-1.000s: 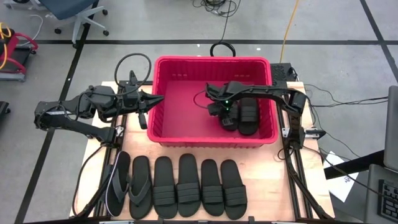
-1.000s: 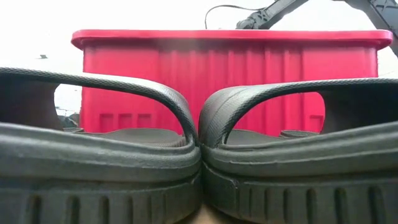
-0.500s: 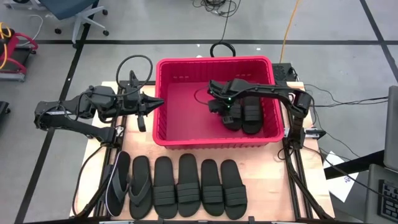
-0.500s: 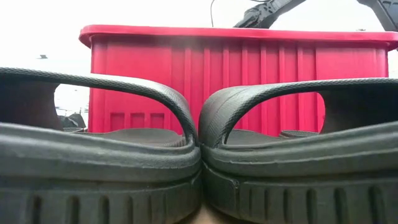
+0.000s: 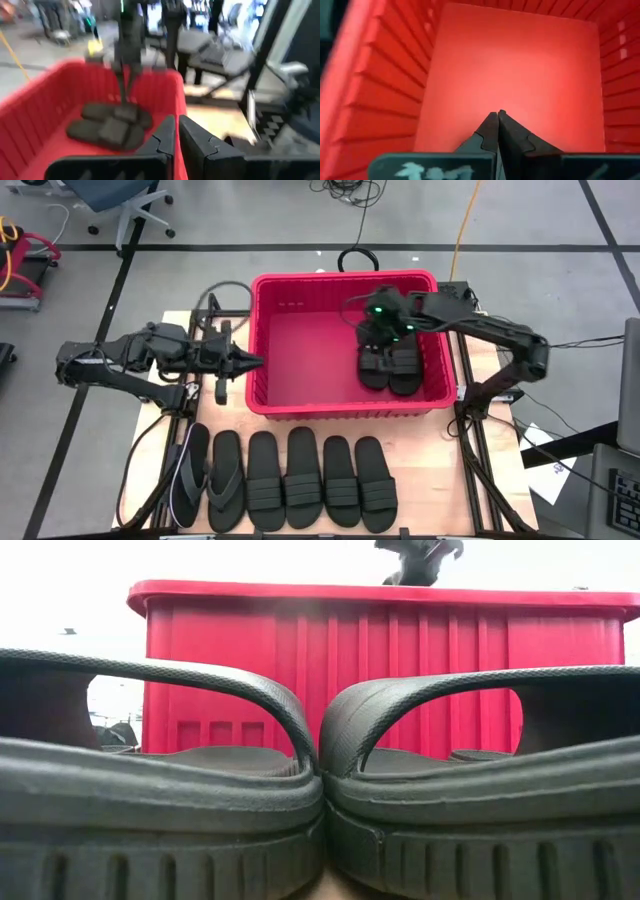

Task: Pick and place slides into bin
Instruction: Adjust the red bin on the table, then put the black slide into the red bin

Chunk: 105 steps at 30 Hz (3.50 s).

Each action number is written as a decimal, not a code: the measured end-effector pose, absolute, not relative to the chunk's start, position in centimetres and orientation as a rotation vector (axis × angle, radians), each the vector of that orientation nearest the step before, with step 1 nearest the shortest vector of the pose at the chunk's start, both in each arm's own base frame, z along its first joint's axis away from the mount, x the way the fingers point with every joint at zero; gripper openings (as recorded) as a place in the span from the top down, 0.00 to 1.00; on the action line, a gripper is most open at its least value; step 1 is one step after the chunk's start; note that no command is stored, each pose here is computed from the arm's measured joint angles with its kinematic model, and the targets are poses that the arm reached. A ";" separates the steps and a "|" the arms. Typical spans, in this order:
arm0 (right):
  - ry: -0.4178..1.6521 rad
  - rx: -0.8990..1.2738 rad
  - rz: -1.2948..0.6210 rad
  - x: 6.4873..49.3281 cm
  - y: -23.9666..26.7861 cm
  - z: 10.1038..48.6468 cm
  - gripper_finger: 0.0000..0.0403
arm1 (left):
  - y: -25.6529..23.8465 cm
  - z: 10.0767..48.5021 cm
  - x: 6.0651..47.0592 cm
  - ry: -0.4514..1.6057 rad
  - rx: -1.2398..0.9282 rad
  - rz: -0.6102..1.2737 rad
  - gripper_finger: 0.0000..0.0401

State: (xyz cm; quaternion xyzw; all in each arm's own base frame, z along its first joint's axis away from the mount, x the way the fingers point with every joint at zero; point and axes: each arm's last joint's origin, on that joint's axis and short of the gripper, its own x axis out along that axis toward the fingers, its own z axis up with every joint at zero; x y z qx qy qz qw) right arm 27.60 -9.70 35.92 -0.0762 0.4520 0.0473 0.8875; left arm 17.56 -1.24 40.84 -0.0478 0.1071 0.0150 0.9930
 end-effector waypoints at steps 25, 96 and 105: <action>1.190 0.152 0.312 18.3 3.7 38.7 1.00 | -6.0 35.1 20.2 0.728 -0.083 -0.282 1.00; 1.249 0.264 0.101 12.0 3.7 29.6 1.00 | -7.1 31.6 25.0 0.818 -0.120 -0.107 1.00; 0.809 0.302 0.335 15.0 6.0 32.5 1.00 | -9.5 32.9 25.3 0.659 -0.123 -0.202 1.00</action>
